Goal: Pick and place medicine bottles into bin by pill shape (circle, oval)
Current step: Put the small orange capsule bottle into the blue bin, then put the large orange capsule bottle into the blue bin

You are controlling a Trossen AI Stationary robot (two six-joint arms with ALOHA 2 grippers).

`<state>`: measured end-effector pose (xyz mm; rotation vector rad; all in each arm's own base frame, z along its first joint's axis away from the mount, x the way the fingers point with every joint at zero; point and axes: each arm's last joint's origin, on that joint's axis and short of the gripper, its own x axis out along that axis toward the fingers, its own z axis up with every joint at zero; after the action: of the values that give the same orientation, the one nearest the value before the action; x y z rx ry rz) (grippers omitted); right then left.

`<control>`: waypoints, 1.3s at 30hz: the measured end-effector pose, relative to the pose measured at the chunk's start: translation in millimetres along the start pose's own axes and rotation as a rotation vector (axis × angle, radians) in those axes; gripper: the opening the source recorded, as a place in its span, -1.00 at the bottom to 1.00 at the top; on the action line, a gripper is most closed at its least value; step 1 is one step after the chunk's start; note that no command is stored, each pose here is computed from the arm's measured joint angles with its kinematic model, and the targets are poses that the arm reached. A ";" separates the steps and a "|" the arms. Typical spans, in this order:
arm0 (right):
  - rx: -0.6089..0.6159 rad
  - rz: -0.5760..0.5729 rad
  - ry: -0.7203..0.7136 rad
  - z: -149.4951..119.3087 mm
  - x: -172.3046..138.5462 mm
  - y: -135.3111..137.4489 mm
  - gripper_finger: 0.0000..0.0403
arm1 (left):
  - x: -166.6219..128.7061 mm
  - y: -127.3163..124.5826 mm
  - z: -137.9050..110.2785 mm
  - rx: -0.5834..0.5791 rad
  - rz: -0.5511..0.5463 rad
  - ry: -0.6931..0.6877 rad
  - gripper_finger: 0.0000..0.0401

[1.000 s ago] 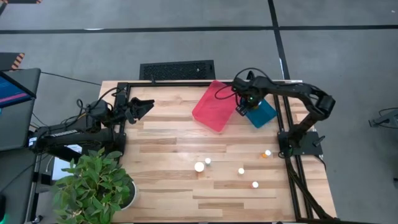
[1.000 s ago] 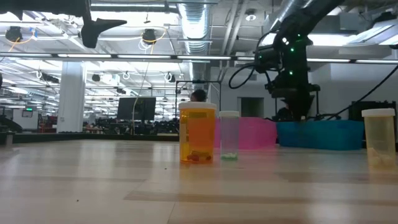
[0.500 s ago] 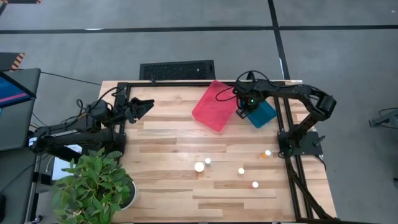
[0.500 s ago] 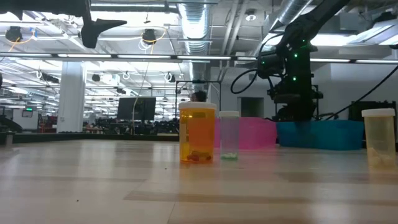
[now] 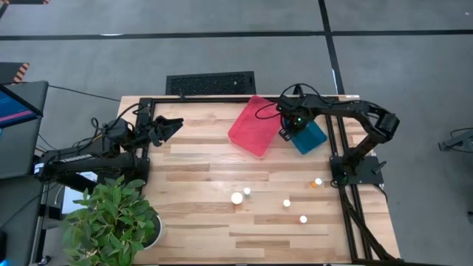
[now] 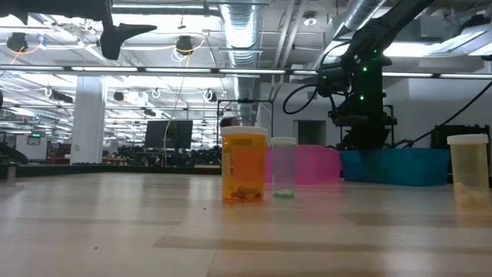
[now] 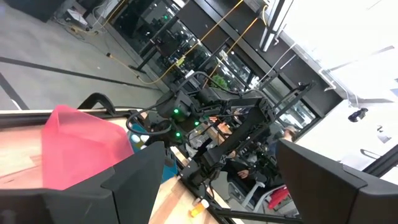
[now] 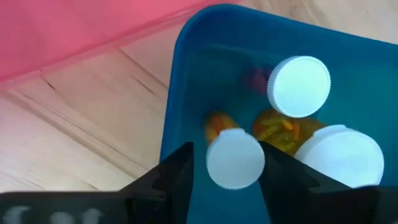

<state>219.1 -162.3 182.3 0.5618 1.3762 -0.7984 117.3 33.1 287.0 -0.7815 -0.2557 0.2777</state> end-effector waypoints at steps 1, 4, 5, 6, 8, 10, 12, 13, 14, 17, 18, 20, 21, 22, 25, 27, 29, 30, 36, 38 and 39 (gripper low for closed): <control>0.000 0.000 0.000 0.0 0.0 0.0 -0.08 | 0.0 0.0 0.0 0.000 0.000 0.000 0.50; 0.000 0.000 0.001 0.0 0.1 0.0 -0.06 | -0.1 -0.1 0.0 0.000 -0.001 0.000 0.50; 0.000 0.000 0.001 0.0 0.1 0.0 -0.06 | -0.1 0.0 0.0 0.000 0.000 -0.001 0.50; 0.000 0.000 0.001 0.0 0.1 0.0 -0.06 | 0.0 0.0 0.0 0.000 0.000 0.000 0.50; 0.000 0.000 0.001 -0.1 0.1 0.0 -0.08 | -0.1 0.0 0.0 0.000 0.000 0.000 0.50; -0.001 0.001 0.002 -0.2 0.1 0.0 -0.09 | -0.1 0.0 0.0 0.000 0.000 -0.001 0.50; -0.001 0.000 0.007 -0.3 -0.4 -0.1 -0.11 | 0.0 0.0 0.0 0.000 0.000 0.000 0.50; -0.003 -0.001 0.011 0.1 -1.5 -0.1 -0.11 | 0.0 0.0 0.0 0.000 0.000 0.000 0.50; -0.009 -0.001 0.011 0.8 -2.9 -0.1 -0.12 | 0.0 0.0 0.0 0.000 0.000 0.000 0.50; -0.018 0.001 0.002 4.4 -8.5 0.0 -0.13 | 0.0 0.1 -0.1 0.000 0.001 0.000 0.50; -0.020 0.002 -0.001 5.8 -10.8 0.1 -0.13 | 0.0 0.0 0.0 0.000 0.001 -0.001 0.50; -0.025 0.003 -0.005 8.0 -14.8 0.1 -0.12 | 0.0 0.1 0.2 0.000 0.005 -0.006 0.50; -0.029 0.004 -0.008 9.1 -16.7 0.1 -0.12 | 0.0 0.2 0.2 0.000 0.006 -0.006 0.50; -0.036 0.005 -0.012 10.3 -18.5 0.1 -0.12 | 0.0 0.2 0.2 0.000 0.007 -0.008 0.50; -0.042 0.006 -0.017 12.8 -23.2 0.1 -0.11 | 0.0 0.2 0.2 0.000 0.008 -0.008 0.50; -0.048 0.006 -0.018 13.8 -25.6 0.0 -0.11 | -0.1 0.2 0.3 0.000 0.008 -0.008 0.50; -0.051 0.004 -0.009 14.2 -28.7 -0.3 -0.12 | 0.0 0.2 0.2 0.000 0.008 -0.008 0.50; -0.053 0.003 -0.004 14.6 -31.0 -0.5 -0.12 | -0.1 0.2 0.3 0.000 0.008 -0.009 0.50; -0.086 -0.007 0.045 13.5 -59.5 -0.9 -0.12 | 0.0 0.4 0.4 0.001 0.013 -0.014 0.50; -0.107 -0.007 0.051 7.8 -76.3 1.0 -0.12 | 0.0 0.4 0.4 0.001 0.014 -0.014 0.50; -0.119 -0.006 0.051 3.5 -85.0 2.0 -0.12 | 0.0 0.4 0.4 0.001 0.014 -0.014 0.50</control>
<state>222.2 -149.5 266.3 0.4887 1.4624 -0.7059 117.1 33.6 287.0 -0.7810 -0.2636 0.2962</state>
